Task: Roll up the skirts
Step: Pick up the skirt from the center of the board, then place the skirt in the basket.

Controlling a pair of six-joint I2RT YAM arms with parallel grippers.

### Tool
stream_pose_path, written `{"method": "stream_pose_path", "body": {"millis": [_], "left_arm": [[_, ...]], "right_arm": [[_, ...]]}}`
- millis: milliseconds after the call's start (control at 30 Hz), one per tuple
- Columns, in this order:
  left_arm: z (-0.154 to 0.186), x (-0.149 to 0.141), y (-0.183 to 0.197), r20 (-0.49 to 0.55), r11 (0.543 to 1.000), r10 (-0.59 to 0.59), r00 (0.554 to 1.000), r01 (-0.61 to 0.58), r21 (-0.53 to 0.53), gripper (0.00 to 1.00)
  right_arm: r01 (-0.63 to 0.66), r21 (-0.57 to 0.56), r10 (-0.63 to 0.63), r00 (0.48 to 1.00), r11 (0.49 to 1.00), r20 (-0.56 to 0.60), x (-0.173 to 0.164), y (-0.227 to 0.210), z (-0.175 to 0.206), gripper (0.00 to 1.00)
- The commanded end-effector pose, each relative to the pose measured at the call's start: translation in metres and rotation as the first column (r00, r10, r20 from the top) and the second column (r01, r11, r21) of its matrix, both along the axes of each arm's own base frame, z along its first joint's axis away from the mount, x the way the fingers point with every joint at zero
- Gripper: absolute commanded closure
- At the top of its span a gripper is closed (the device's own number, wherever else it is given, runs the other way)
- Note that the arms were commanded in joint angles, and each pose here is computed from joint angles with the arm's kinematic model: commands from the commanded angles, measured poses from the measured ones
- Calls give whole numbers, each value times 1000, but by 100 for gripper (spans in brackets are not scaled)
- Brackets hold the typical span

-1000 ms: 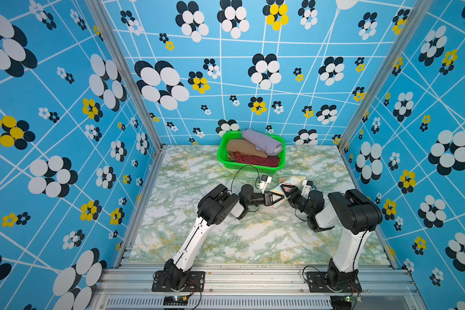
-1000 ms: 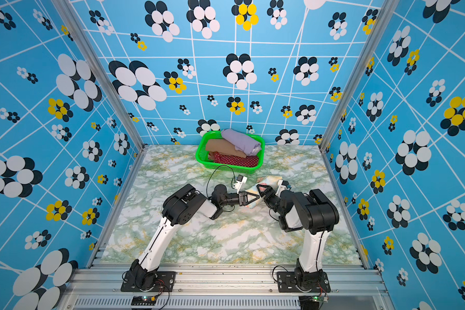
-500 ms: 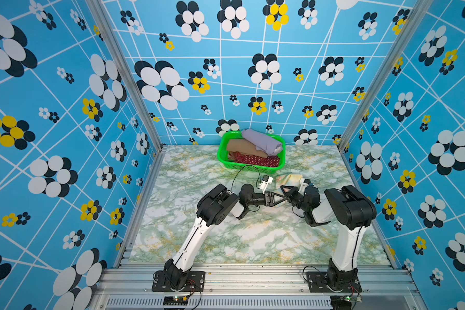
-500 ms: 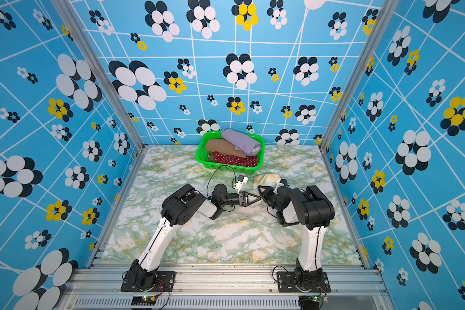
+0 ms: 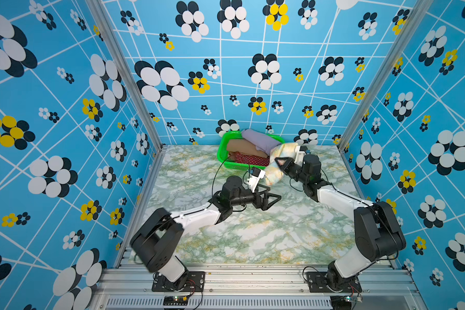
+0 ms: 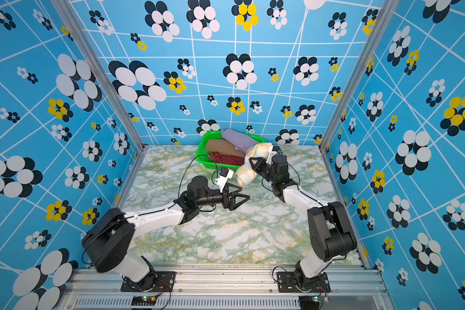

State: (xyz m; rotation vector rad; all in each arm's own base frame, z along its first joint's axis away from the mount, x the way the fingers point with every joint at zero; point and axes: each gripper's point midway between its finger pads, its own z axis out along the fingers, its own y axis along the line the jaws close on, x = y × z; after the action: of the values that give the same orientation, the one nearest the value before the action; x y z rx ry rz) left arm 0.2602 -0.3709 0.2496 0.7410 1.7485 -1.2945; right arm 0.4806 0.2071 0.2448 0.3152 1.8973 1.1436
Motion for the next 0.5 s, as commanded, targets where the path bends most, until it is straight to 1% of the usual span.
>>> {"method": "stream_pose_path", "body": {"millis": [0, 100, 167, 233, 267, 333, 400, 467], "left_arm": [[-45, -6, 44, 129, 930, 127, 983, -163, 328, 0], [-36, -12, 80, 217, 893, 215, 952, -282, 351, 0], [-33, -17, 101, 263, 867, 255, 930, -341, 363, 0], [-32, -21, 119, 298, 843, 292, 909, -392, 369, 0], [-33, -22, 126, 307, 831, 305, 901, -410, 377, 1], [-34, -24, 140, 325, 809, 336, 884, -448, 381, 1], [-35, -26, 146, 329, 800, 356, 874, -468, 377, 1], [-37, -25, 148, 330, 794, 368, 869, -478, 375, 0]], "right_arm": [[-139, 13, 139, 990, 990, -1, 32, 42, 13, 94], [-242, 89, 236, 969, 966, 71, 77, 80, 34, 94], [-271, 113, 261, 960, 956, 100, 110, 100, 30, 94], [-270, 136, 254, 959, 953, 122, 142, 115, 20, 94], [-259, 146, 245, 964, 955, 106, 153, 120, 6, 94], [-226, 159, 211, 972, 961, 102, 178, 129, -11, 94], [-164, 122, 156, 985, 979, 72, 192, 138, -37, 95], [-94, 48, 94, 996, 994, 15, 196, 137, -63, 97]]}}
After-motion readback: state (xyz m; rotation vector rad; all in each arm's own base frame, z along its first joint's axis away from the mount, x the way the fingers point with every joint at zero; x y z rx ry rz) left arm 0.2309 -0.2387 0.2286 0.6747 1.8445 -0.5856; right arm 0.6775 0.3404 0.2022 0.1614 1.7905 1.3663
